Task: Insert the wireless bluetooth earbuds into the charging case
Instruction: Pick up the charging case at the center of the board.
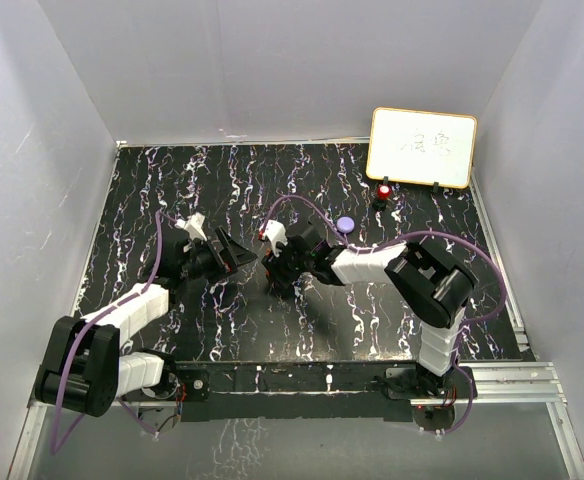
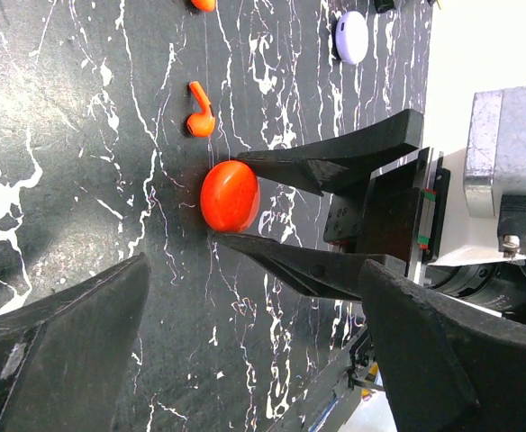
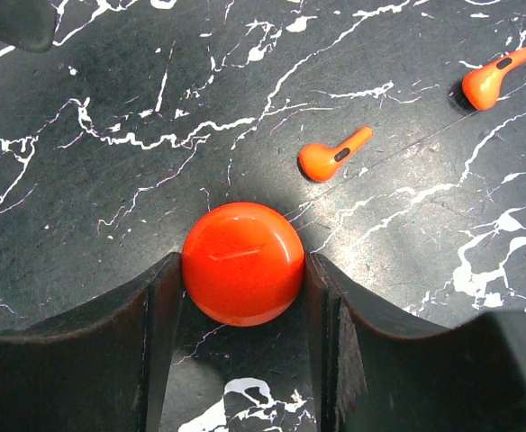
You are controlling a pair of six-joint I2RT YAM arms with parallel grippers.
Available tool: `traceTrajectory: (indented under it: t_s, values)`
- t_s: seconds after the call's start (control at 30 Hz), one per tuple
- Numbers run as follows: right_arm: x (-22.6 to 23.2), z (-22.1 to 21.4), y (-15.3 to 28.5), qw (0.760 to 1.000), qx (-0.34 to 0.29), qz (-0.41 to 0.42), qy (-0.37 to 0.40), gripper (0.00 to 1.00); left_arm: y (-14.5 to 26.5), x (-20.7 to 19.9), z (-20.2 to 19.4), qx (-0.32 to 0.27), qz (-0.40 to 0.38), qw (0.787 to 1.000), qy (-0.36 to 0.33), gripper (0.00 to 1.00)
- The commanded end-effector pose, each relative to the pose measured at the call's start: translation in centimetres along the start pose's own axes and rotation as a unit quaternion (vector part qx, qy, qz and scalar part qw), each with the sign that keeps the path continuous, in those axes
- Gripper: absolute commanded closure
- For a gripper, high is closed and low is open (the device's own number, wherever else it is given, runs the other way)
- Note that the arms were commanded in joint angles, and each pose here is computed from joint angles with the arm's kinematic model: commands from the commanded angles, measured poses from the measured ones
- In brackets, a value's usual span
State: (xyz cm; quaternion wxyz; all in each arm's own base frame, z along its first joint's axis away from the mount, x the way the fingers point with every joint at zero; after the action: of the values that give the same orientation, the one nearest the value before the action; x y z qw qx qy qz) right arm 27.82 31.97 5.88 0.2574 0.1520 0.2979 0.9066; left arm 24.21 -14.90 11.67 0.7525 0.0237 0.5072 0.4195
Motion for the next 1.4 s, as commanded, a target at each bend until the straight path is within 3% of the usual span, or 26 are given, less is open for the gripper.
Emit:
traceTrajectory:
  t_s: [0.0,0.23,0.43,0.87,1.37]
  values:
    - [0.0,-1.3,0.2,1.0,0.017,-0.016,0.0,0.71,0.1,0.1,0.1,0.0,0.006,1.0,0.014,0.03]
    - [1.0,2.3,4.4,0.994,-0.107,-0.011,0.028,0.76,-0.3,-0.8,0.0,0.021,-0.037,0.998,0.035,0.12]
    - [2.0,4.3,6.5,0.988,-0.15,0.015,0.044,0.77,-0.4,-2.2,-0.1,0.034,-0.1,0.994,0.037,0.26]
    - [3.7,7.3,7.8,0.978,-0.191,0.068,0.052,0.78,0.5,-4.3,-0.3,0.032,-0.156,0.987,0.017,0.28]
    - [4.7,9.3,7.6,0.97,-0.21,0.11,0.053,0.8,0.7,-5.0,-1.1,0.043,-0.179,0.983,0.003,0.42]
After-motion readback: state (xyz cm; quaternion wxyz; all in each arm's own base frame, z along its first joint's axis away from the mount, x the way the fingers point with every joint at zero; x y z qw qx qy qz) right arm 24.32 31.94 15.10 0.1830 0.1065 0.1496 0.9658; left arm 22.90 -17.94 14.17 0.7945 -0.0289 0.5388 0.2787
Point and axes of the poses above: each gripper's point midway between its finger pads, its own y axis back along the fingers, its own x axis along the line the jaws close on, z = x × y, the point moved 5 cm from there along y, back along the fingers, and after that the axes turned 7 degrees about -y, right-handed, at the moved point
